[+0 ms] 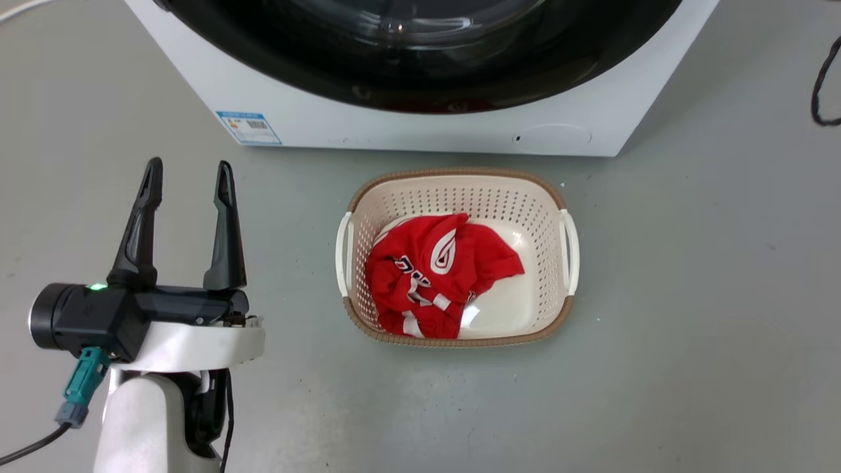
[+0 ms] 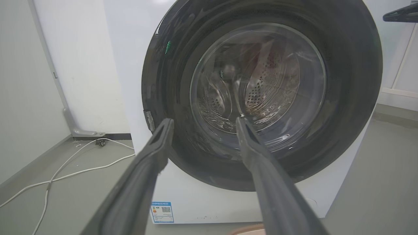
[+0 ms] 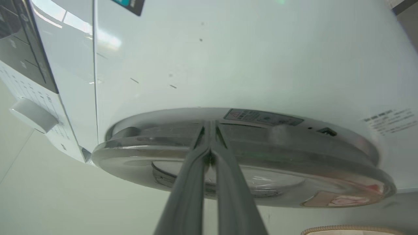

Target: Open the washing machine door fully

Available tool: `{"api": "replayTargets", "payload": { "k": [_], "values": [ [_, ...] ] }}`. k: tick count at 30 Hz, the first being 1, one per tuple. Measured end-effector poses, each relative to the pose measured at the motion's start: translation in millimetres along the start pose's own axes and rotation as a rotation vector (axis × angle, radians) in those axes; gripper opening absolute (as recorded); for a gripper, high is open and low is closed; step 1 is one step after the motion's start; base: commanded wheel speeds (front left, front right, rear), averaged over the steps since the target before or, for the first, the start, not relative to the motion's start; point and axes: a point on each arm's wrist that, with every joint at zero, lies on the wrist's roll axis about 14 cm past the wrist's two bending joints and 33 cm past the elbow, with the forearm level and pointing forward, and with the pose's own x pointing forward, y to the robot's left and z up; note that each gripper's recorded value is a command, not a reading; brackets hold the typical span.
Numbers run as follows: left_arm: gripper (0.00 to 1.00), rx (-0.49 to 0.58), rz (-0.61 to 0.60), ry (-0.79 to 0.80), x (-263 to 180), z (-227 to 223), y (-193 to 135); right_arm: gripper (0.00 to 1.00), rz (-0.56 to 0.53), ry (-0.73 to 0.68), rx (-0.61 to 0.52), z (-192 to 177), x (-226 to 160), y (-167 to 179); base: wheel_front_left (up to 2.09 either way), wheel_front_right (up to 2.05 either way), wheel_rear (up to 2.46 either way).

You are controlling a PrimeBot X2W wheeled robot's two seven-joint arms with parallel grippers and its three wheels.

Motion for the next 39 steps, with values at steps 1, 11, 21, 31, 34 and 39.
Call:
{"api": "replayTargets", "payload": {
  "k": [1, 11, 21, 31, 34, 39],
  "values": [
    [1.0, -0.001, 0.002, 0.002, 1.0, -1.7, 1.2, 0.0, 0.002, 0.006, -0.002, -1.1, 4.3, 0.5, 0.0, 0.0, 0.0],
    [1.0, 0.015, 0.01, 0.031, 5.5, -16.5, 8.8, 0.0, -0.033, 0.094, -0.009, -24.2, 28.7, -24.2, 0.0, 0.0, 0.0],
    [1.0, 0.009, 0.003, 0.03, 10.1, -19.4, 5.7, 0.0, -0.042, 0.284, 0.057, -64.7, 26.1, -36.1, 0.0, 0.0, 0.0],
    [1.0, 0.002, -0.013, 0.011, 9.4, -9.4, -1.4, 0.0, 0.024, 0.517, 0.124, -98.7, -1.7, -11.5, 0.0, 0.0, 0.0],
    [1.0, 0.0, -0.014, 0.016, 1.7, -6.3, -2.8, 0.0, 0.038, 0.574, 0.127, -109.1, -17.9, -7.6, 0.0, 0.0, 0.0],
    [1.0, 0.002, -0.02, 0.013, -13.1, 4.2, -6.6, 0.0, 0.08, 0.655, 0.135, -124.4, -49.1, 4.8, 0.0, 0.0, 0.0]
  ]
}}
